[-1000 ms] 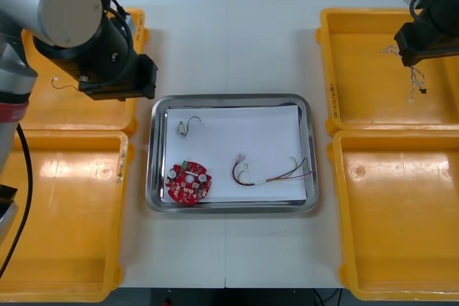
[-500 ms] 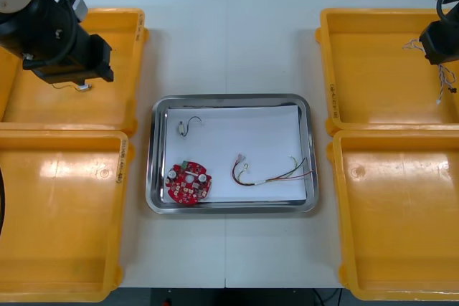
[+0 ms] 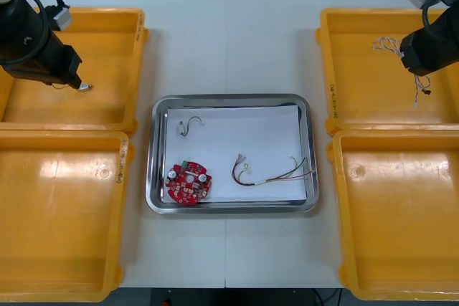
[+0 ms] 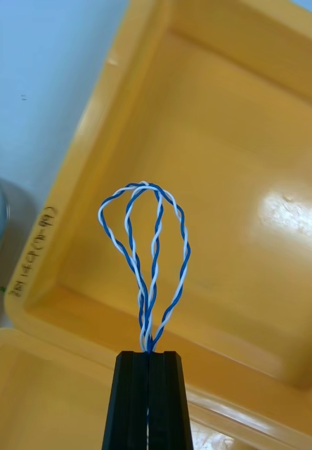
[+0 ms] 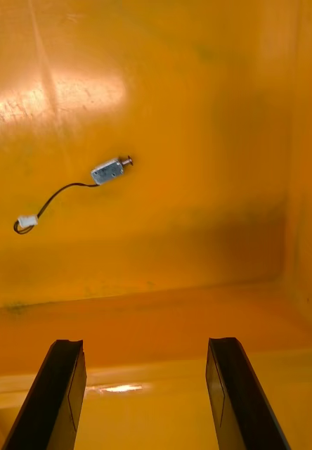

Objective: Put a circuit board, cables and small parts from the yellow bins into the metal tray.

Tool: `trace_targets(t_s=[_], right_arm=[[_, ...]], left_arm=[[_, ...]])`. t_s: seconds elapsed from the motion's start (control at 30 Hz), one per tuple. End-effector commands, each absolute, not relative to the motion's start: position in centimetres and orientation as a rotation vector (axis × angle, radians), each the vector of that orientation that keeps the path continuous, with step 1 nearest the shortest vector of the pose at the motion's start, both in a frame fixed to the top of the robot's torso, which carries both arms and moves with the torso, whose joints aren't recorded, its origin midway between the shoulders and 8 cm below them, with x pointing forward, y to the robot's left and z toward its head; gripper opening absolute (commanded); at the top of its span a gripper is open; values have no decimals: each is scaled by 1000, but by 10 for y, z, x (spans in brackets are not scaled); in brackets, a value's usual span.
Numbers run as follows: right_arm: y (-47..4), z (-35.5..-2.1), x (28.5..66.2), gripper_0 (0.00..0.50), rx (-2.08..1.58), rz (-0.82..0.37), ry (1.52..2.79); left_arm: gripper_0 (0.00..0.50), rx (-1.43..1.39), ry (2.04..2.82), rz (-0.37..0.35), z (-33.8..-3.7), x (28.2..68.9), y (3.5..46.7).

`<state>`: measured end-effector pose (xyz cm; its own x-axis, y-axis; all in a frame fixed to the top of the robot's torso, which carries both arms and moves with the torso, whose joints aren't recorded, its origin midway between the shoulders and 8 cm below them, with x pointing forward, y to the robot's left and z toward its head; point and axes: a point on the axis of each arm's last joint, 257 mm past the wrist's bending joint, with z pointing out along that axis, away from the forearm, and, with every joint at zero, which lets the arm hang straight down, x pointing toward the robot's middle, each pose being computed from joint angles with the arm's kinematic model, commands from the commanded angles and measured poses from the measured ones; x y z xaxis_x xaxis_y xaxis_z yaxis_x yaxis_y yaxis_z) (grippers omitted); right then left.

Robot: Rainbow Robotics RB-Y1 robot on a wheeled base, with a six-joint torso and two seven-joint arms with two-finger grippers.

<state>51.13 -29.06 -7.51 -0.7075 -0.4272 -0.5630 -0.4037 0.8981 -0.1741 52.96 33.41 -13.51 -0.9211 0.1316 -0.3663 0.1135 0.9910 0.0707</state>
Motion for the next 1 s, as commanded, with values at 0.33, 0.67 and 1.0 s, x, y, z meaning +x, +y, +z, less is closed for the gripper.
trace_targets(t_s=[0.33,0.67,1.0], right_arm=[[-215,-91,473,0,-1093,-129,2334],[-172,-98,467,0,-1375,-245,2264],[-124,-96,472,0,-1535,-125,2266]], left_arm=[[500,125,2561,64,-97,594,377],[500,162,2534,100,-116,617,378],[500,183,2543,73,-142,623,363]])
